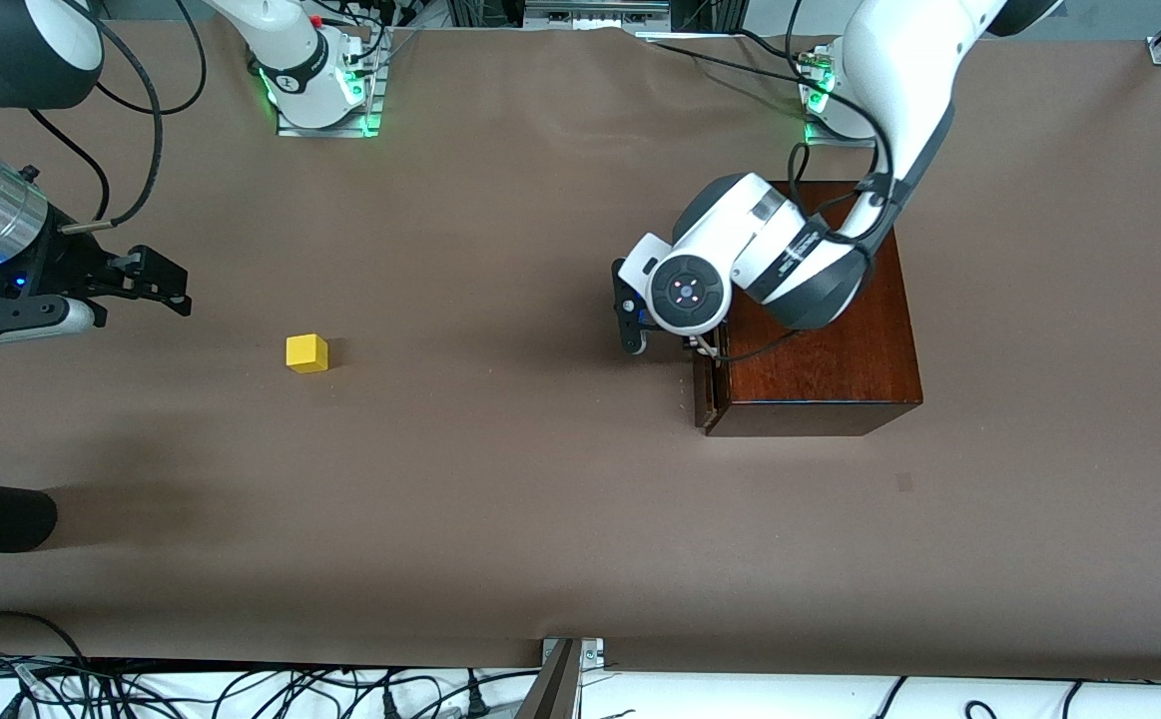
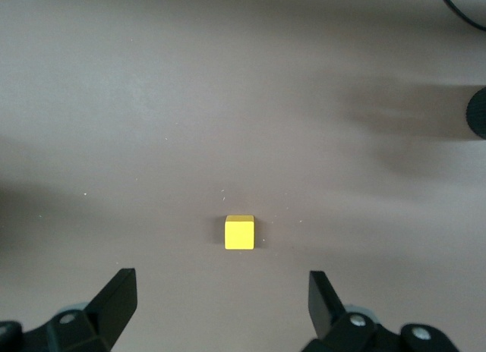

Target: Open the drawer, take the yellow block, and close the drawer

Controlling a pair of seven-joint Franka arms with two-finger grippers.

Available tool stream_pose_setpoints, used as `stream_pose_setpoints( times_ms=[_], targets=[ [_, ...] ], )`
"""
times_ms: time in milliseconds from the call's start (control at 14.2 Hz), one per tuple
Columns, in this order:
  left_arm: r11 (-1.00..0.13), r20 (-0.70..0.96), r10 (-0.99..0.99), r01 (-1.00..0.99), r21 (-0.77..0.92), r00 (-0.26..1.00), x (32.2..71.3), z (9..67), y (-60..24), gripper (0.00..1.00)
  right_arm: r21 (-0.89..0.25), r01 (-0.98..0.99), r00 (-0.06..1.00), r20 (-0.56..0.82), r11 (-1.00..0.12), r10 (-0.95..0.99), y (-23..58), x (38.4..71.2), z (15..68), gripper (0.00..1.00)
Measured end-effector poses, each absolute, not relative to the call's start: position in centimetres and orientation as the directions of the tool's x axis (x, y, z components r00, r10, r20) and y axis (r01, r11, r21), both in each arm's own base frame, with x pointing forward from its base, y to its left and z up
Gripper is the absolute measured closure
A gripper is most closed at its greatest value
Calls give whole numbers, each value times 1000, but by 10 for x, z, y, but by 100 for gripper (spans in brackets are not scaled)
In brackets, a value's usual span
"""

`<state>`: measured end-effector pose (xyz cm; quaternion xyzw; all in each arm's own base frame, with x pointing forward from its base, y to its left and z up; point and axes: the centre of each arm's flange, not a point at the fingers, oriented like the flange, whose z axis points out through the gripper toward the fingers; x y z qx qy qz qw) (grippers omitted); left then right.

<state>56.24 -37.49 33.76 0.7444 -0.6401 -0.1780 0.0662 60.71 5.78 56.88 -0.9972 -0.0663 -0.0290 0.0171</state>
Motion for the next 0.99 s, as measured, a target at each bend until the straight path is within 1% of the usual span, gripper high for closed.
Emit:
stream_pose_setpoints(
  times_ms=[141,283,707,989],
  targets=[
    [-191,-164,-975,-938,289,148,573,365,-363,0,-25,134,989,60,-991,132,57,607,569,0],
    [-219,-157,-971,-938,270,182,583,381,-343,0,-1,136,989,59,-991,136,55,607,569,0],
    [-269,-149,-960,-927,260,237,602,388,-310,0,16,140,988,58,-990,140,54,608,569,0],
    [-286,-86,-958,-940,188,274,618,438,-302,0,15,145,988,58,-989,146,57,607,569,0]
  ],
)
